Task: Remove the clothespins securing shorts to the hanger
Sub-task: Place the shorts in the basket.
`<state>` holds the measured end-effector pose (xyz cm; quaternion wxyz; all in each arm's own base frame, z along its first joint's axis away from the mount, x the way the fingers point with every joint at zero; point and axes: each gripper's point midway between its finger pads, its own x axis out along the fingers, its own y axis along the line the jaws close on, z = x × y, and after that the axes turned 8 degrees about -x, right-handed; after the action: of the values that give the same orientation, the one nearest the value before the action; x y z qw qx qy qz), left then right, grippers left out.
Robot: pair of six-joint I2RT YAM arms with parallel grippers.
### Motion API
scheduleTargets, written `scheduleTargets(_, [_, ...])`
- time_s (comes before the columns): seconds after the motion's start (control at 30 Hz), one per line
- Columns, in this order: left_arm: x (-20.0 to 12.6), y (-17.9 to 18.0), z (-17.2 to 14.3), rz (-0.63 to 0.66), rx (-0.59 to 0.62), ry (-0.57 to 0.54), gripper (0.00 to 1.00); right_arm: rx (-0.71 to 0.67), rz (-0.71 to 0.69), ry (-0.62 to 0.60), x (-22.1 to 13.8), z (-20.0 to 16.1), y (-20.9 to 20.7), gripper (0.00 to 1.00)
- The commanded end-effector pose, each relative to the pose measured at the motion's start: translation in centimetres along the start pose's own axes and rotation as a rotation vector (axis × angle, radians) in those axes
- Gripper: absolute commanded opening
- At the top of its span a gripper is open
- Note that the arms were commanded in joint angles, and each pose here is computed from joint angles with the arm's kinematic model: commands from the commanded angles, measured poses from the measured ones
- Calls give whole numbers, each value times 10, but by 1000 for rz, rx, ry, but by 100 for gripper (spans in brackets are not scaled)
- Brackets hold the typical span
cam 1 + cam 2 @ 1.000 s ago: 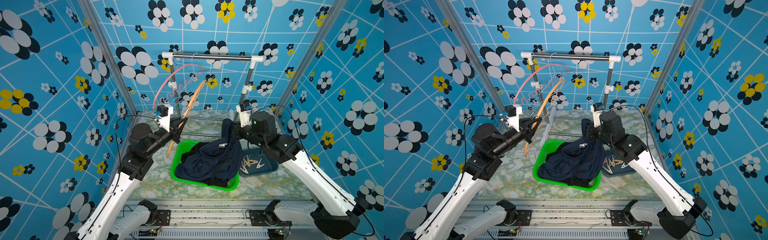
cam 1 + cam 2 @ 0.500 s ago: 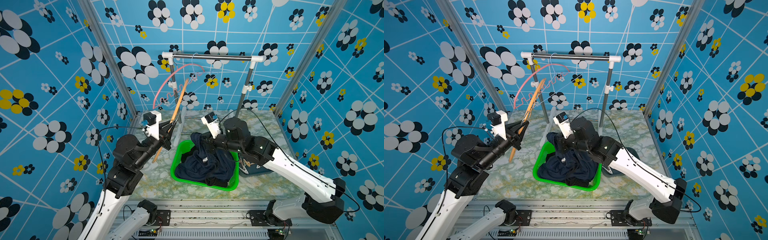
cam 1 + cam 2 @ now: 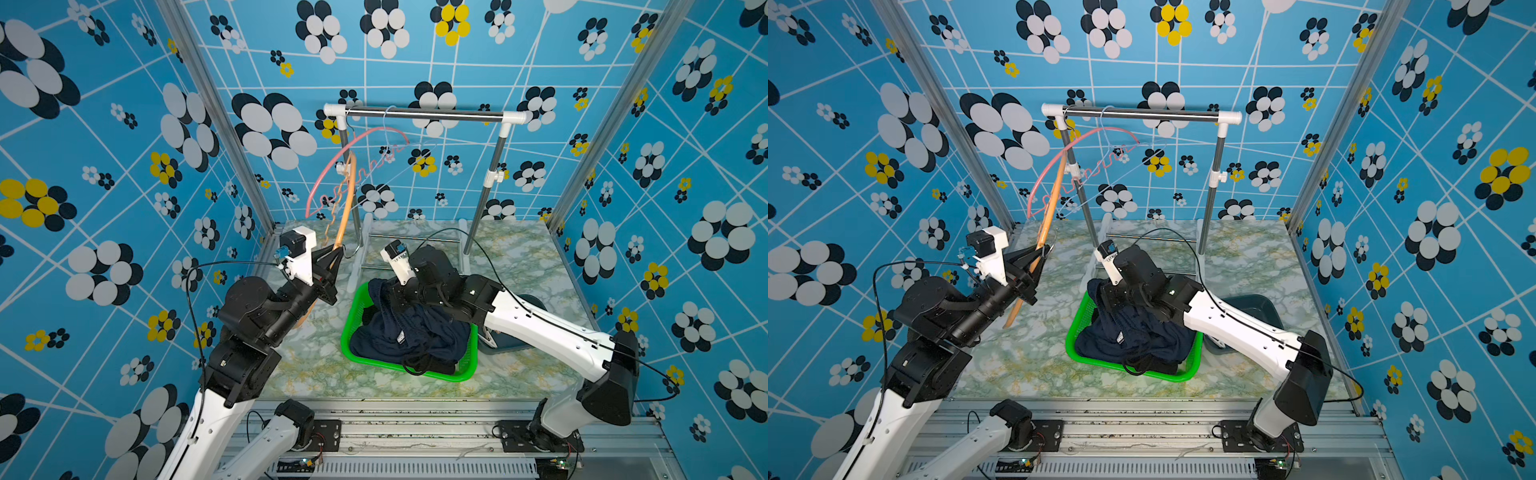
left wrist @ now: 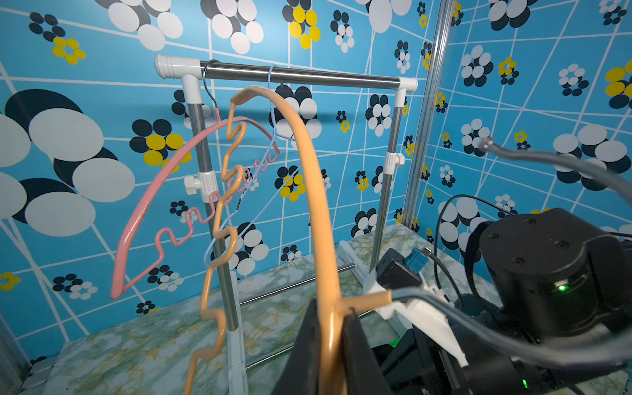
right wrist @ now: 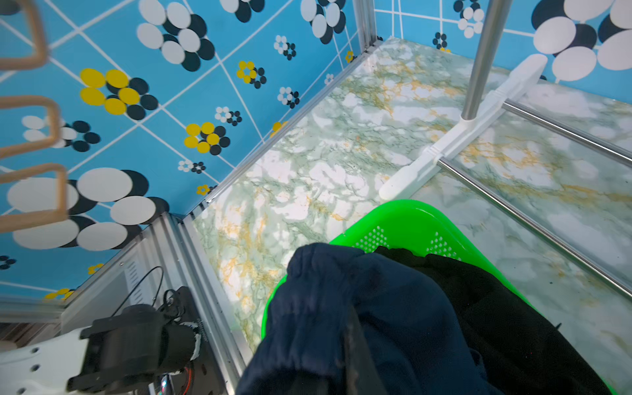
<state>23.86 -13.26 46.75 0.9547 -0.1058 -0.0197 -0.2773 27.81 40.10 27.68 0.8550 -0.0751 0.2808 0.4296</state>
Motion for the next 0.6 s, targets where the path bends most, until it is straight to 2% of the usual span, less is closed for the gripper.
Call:
scheduleTargets(0.0, [-4, 3, 7, 16, 10, -38, 0, 5, -99, 65, 29, -26, -21, 10])
scheduleTargets(0.27, [0, 4, -1, 13, -6, -18, 0, 85, -147, 195, 82, -83, -46, 17])
scheduleTargets(0.57, [9, 3, -10, -2, -21, 13, 0, 130, -219, 343, 125, -150, -78, 19])
